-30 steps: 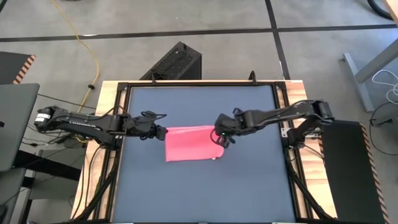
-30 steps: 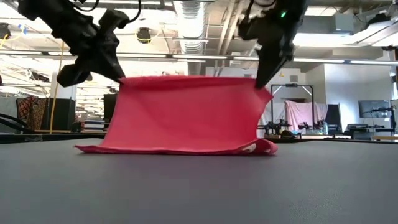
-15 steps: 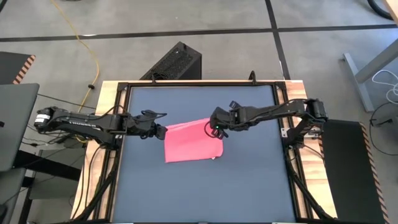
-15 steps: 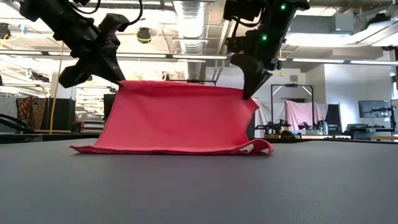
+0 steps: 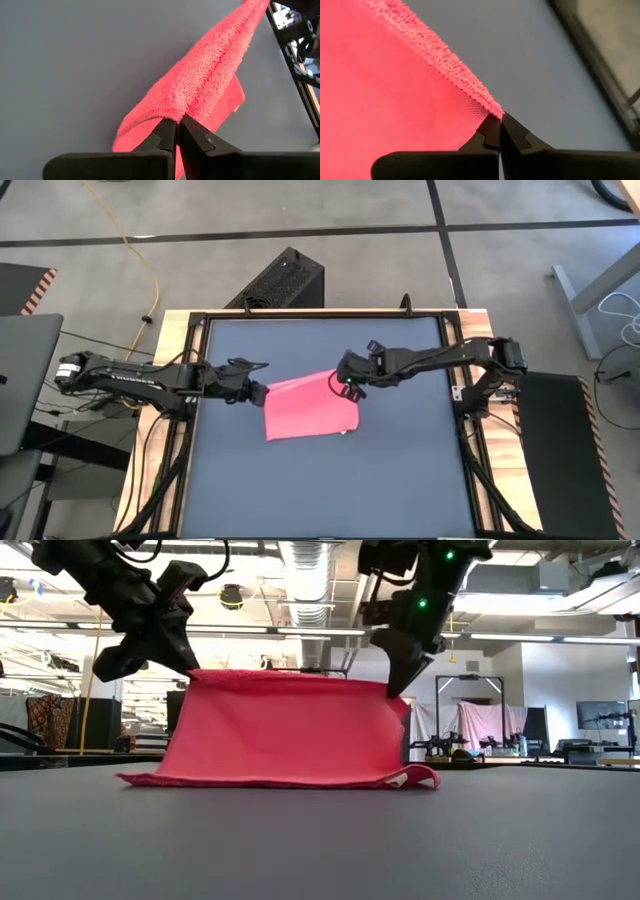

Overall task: Roll towel
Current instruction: Fold the pink towel

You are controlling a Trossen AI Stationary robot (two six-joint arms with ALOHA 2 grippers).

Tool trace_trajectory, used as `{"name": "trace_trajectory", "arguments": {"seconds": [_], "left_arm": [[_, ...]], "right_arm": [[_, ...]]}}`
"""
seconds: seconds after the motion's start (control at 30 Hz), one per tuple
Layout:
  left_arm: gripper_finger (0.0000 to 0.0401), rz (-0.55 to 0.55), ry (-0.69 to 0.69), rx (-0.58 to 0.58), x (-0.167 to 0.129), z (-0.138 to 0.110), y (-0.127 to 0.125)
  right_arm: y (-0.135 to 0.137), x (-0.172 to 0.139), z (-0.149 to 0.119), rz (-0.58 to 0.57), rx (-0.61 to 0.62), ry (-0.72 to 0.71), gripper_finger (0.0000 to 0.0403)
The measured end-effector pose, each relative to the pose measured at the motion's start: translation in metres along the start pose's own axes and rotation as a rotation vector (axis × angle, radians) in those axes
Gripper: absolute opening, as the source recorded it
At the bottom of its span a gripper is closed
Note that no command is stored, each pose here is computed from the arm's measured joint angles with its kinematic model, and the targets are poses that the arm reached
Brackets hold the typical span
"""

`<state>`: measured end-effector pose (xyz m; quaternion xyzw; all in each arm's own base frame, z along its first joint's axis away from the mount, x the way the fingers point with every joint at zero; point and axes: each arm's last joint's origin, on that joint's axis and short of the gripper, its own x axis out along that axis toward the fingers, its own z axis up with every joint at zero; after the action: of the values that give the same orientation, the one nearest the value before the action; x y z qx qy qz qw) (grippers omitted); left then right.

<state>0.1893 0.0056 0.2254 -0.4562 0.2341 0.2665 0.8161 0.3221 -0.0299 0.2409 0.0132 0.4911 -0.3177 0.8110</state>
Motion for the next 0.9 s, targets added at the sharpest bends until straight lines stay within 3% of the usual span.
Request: {"name": "trace_trajectory", "arguments": {"seconds": [0.27,0.4,0.9], "left_arm": [[0.0,0.001,0.088,-0.052,0.0,-0.004,0.002],[0.0,0.012,0.108,-0.051,0.0,-0.005,0.004],[0.0,0.014,0.105,-0.045,0.0,-0.005,0.004]], "right_arm": [[0.017,-0.008,-0.009,0.148,0.043,0.065,0.0016],[0.02,-0.002,-0.015,0.166,0.047,0.076,0.0016],[0.01,0.023,-0.009,-0.083,0.1,-0.178,0.0017]]}}
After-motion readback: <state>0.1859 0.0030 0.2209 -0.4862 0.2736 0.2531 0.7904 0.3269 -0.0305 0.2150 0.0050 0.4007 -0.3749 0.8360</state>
